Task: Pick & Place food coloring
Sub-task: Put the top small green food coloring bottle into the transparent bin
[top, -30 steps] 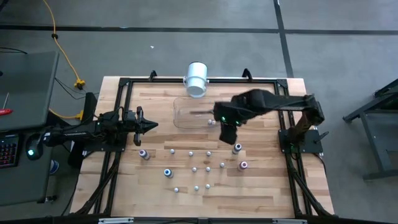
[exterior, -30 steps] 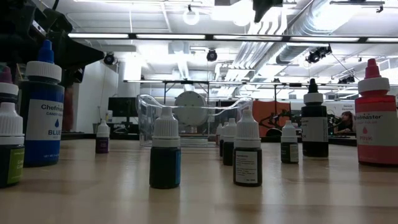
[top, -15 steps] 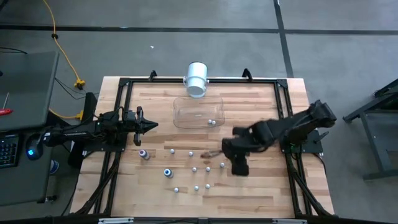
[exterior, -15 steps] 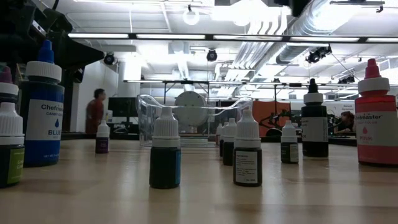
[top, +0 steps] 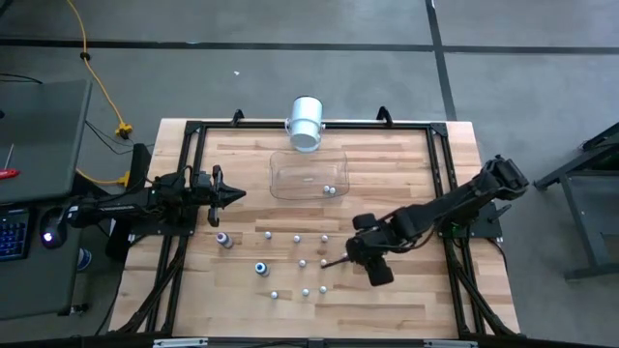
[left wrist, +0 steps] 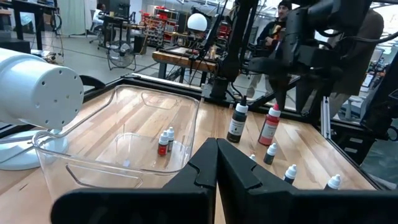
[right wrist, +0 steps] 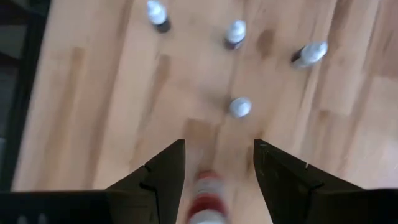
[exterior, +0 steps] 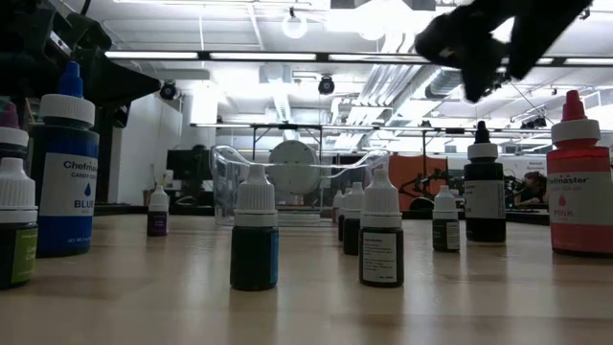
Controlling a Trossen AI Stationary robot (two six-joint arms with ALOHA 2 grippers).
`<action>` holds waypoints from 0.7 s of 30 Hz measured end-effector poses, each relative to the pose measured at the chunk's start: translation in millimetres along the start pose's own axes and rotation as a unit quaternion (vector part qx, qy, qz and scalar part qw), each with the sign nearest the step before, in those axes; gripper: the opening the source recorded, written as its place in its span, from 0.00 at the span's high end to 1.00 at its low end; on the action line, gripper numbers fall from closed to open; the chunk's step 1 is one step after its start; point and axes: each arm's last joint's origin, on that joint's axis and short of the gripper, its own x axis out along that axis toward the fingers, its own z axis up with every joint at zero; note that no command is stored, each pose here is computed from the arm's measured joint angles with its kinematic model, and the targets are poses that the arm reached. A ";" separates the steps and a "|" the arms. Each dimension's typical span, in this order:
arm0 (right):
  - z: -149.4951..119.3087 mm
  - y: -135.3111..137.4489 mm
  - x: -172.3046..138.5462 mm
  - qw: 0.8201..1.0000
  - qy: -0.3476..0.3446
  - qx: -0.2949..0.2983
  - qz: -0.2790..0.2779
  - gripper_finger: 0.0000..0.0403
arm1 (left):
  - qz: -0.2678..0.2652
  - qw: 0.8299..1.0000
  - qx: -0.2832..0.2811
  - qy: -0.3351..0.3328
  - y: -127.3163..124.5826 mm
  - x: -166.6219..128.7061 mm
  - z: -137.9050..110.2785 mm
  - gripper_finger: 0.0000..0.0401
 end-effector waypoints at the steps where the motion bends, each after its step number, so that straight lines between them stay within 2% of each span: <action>1: 2.4 -2.7 1.3 1.000 -0.001 -0.007 -0.002 0.56 | 0.000 1.000 0.000 0.000 0.0 0.0 0.0 1.00; 4: 13.2 -10.5 7.1 1.000 -0.001 -0.016 -0.001 0.56 | 0.000 1.000 0.000 0.000 0.0 0.0 0.0 1.00; 13: 26.3 -27.9 46.2 0.995 0.071 0.024 0.061 0.56 | 0.000 1.000 0.000 0.000 0.0 0.0 0.0 1.00; 21: 26.6 -36.7 63.6 0.993 0.089 0.050 0.055 0.56 | 0.000 1.000 0.000 0.000 0.0 0.0 0.0 1.00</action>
